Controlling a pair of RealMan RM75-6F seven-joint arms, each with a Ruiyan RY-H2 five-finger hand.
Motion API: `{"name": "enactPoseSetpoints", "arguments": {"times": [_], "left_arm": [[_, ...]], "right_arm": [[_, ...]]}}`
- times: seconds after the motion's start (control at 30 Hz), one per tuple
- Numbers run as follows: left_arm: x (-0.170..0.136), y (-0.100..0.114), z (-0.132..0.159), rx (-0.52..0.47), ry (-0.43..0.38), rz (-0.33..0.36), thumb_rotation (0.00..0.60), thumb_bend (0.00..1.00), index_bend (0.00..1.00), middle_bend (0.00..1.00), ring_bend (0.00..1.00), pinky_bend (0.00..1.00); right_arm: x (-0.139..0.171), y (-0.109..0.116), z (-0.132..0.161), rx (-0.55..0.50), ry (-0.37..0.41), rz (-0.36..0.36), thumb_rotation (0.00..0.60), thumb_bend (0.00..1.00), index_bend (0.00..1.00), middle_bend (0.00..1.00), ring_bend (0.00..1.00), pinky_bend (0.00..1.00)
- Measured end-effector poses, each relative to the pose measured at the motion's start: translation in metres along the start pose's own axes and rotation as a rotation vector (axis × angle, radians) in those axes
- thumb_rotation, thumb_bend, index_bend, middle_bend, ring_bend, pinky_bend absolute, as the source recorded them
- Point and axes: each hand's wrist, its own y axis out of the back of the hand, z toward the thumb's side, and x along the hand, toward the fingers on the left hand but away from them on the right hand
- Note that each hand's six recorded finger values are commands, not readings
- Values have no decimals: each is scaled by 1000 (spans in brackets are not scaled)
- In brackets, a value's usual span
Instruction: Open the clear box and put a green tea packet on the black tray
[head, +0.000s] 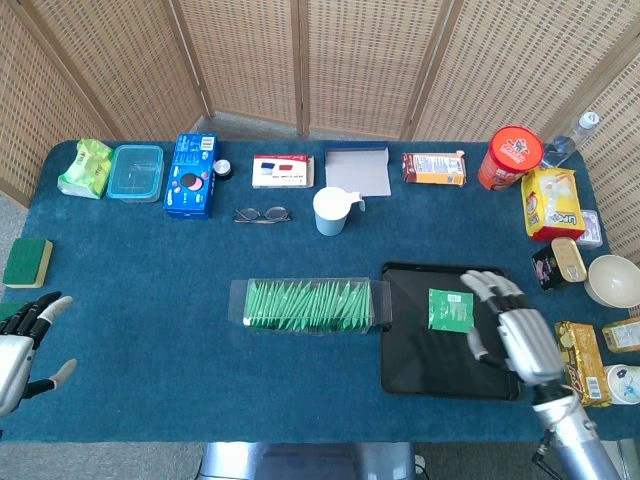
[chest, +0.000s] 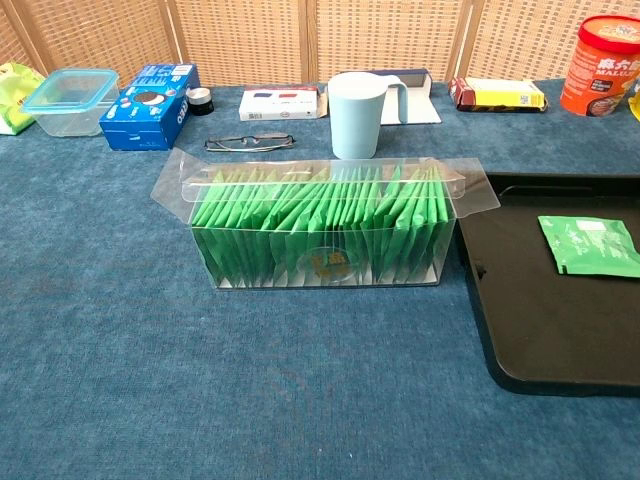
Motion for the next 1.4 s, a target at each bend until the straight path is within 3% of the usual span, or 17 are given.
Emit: {"name": "enactPoseSetpoints", "arguments": {"times": [0.23, 0.37, 0.83, 1.2, 1.4], "left_arm": [[11, 6, 2, 11, -14, 3, 600, 204, 135, 133, 159, 241], [14, 4, 0, 9, -16, -2, 600, 204, 135, 133, 159, 241], [17, -2, -6, 6, -6, -13, 600, 205, 135, 133, 159, 241], [16, -4, -9, 1, 3, -16, 600, 204, 135, 133, 159, 241], [14, -5, -13, -3, 10, -16, 600, 204, 135, 133, 159, 241]], "right_arm": [[-38, -33, 54, 0, 184, 182, 600, 445, 67, 89, 67, 90], [-62, -58, 78, 44, 239, 249, 600, 424, 59, 83, 65, 90], [-107, -99, 105, 176, 219, 195, 600, 338, 53, 83, 60, 90], [-124, -117, 121, 206, 234, 205, 600, 338, 48, 83, 60, 90], [-131, -116, 127, 191, 225, 192, 600, 339, 67, 83, 60, 90]]}}
